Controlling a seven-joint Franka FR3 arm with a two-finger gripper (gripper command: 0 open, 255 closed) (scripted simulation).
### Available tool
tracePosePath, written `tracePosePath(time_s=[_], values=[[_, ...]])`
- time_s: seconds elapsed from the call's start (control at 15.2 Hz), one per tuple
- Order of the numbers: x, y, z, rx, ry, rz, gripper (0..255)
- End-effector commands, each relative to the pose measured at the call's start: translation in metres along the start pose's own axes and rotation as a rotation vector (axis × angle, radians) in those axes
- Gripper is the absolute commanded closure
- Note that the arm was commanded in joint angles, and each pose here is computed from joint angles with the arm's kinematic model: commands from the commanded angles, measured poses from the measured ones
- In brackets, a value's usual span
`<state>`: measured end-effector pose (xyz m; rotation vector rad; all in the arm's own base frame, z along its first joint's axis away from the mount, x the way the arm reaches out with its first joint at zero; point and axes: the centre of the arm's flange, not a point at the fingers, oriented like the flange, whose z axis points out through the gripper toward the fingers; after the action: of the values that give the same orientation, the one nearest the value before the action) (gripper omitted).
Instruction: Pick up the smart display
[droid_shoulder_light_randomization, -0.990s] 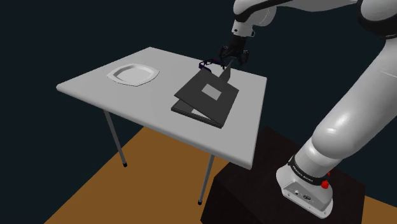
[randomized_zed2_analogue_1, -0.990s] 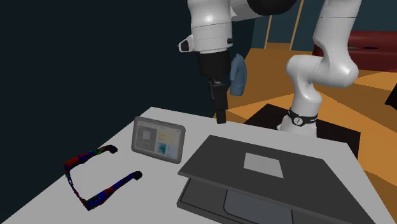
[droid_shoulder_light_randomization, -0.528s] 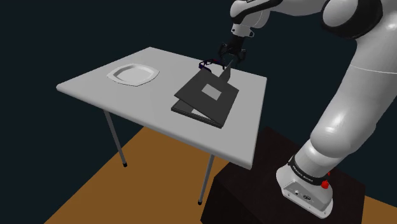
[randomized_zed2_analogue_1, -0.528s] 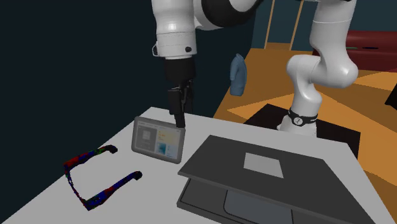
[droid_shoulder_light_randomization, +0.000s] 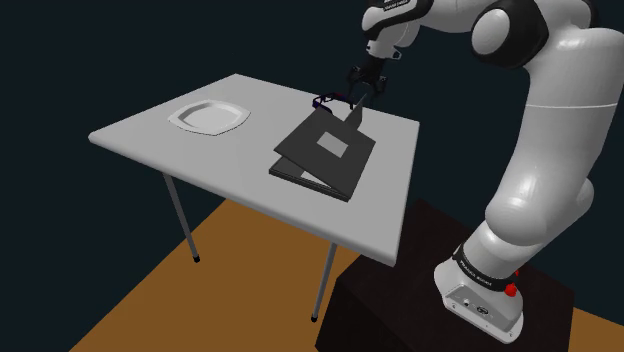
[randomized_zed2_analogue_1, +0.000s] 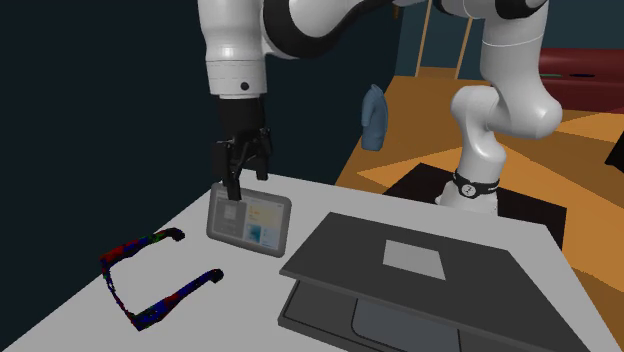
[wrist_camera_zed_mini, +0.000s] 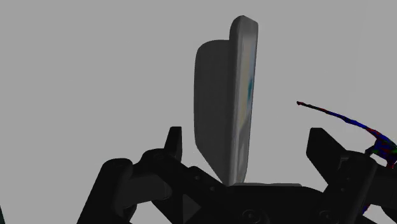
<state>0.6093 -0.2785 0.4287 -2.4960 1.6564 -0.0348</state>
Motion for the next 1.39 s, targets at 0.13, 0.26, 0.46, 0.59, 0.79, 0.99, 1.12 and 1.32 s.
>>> tracePosePath(time_s=[0.13,0.26,0.46,0.59,0.79,0.99,1.12,1.32], values=[[0.003,0.002,0.020,0.001,0.002,0.004,0],[0.004,0.004,0.034,0.001,0.002,0.004,0],[0.004,0.004,0.034,0.001,0.002,0.004,255],[0.004,0.004,0.034,0.001,0.002,0.004,255],[0.004,0.004,0.034,0.001,0.002,0.004,255],[0.004,0.004,0.034,0.001,0.002,0.004,255],[0.004,0.004,0.028,0.001,0.002,0.004,255],[0.003,0.001,0.013,0.001,0.002,0.004,255]])
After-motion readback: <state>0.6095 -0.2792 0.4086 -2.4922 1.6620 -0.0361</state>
